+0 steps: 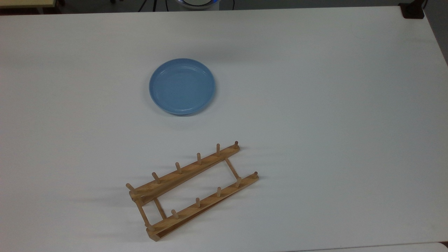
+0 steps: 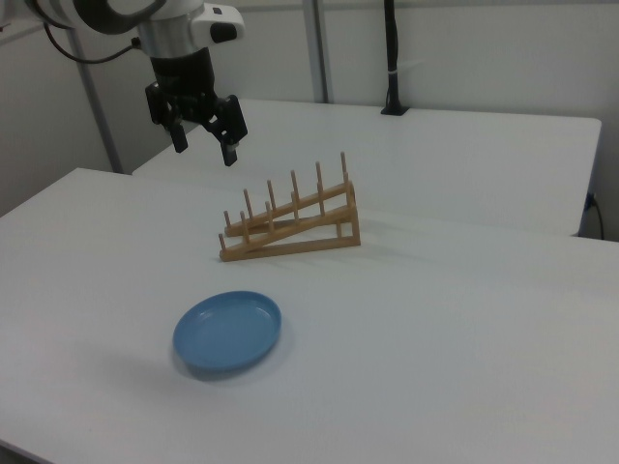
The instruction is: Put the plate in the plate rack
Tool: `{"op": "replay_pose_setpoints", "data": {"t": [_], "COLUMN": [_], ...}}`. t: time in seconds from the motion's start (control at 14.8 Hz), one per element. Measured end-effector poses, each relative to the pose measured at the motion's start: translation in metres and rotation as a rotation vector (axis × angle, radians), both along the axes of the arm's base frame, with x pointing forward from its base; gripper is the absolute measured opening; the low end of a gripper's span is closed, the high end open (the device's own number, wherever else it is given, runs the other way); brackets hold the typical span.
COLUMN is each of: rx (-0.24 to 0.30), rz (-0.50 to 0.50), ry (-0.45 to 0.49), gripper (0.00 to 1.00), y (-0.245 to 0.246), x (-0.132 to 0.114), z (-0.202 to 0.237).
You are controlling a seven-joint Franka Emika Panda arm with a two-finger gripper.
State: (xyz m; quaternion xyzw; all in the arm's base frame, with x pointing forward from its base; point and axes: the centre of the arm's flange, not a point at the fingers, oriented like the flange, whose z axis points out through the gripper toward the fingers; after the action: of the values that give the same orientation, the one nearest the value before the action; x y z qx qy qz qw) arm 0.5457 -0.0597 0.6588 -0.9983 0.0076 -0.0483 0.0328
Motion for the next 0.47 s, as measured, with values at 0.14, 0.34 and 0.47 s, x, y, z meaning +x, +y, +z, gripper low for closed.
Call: {"op": "replay_pose_setpoints", "data": {"t": [0.14, 0.34, 0.47], "rx": [0.0, 0.0, 0.0], "rz": [0.0, 0.0, 0.0], "ry": [0.001, 0.003, 0.003], "gripper": [1.0, 1.0, 1.0], "y": [0.0, -0.0001, -0.0001], "x": [0.0004, 0.0006, 0.0007], "z": [-0.0008, -0.0016, -0.0017]}}
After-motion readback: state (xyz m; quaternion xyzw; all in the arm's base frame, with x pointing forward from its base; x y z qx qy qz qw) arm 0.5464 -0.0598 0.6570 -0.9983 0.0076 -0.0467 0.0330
